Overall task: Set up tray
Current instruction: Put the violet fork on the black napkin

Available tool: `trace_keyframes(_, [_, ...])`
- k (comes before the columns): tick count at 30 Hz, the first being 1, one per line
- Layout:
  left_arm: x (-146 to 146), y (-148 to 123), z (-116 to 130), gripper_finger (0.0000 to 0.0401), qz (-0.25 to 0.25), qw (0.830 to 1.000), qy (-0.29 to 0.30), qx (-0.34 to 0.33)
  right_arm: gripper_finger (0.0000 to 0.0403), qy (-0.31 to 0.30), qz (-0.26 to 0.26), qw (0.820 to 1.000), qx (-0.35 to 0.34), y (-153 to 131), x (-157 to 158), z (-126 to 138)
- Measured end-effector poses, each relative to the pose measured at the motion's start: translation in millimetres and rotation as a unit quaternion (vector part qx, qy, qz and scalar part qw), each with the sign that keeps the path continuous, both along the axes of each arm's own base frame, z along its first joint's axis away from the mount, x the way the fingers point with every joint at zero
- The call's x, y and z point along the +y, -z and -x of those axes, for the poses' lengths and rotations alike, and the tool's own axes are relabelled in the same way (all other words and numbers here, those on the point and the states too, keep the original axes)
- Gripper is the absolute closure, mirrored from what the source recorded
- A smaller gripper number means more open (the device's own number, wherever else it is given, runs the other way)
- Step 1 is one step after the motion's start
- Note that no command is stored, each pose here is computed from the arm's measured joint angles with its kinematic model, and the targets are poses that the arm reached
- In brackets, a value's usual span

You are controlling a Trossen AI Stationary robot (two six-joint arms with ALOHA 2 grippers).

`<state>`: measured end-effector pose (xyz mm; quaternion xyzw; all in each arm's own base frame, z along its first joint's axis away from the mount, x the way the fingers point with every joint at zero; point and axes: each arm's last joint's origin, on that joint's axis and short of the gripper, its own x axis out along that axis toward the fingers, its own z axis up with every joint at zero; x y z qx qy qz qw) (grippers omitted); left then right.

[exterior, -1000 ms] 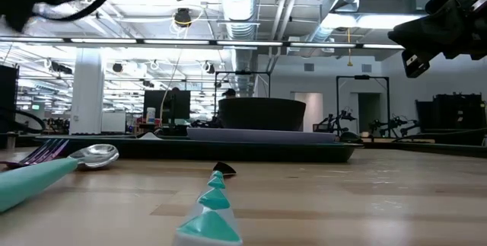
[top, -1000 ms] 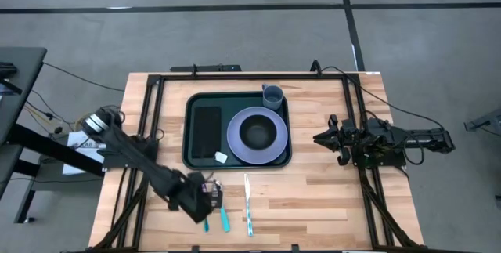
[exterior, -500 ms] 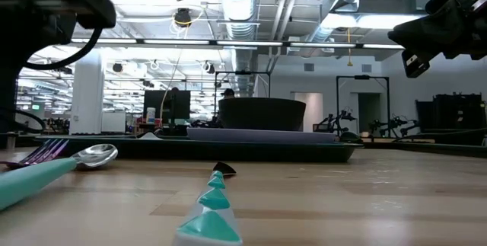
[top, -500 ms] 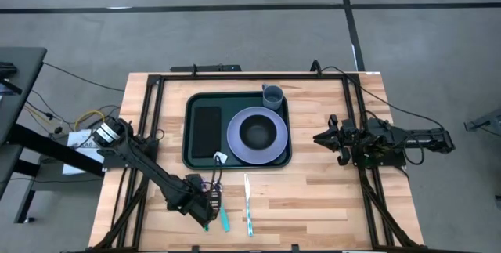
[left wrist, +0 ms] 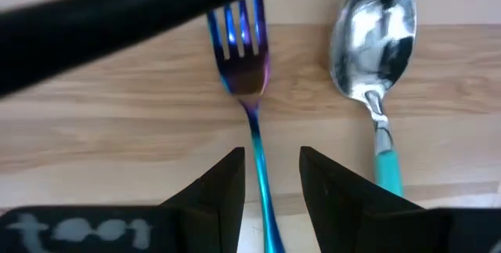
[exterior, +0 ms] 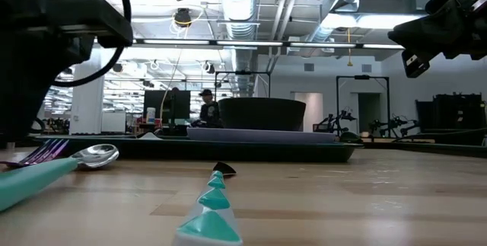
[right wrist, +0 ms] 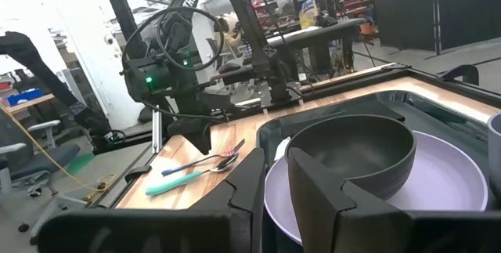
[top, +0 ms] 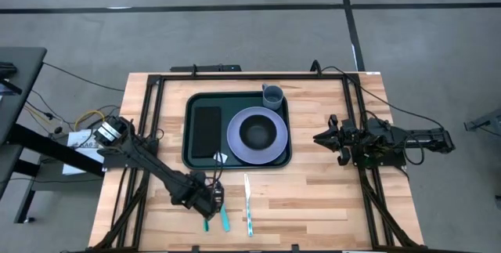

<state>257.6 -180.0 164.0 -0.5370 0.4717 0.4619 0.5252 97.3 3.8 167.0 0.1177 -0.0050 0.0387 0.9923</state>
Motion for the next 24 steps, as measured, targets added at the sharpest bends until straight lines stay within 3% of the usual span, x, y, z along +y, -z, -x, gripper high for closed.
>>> trace_keyframes(24, [1.1, 0.0, -1.4, 0.0292, 0.022, 1.000, 0.006, 0.012, 0.0349, -0.004, 0.018, 1.000, 0.007, 1.2, 0.7, -1.0])
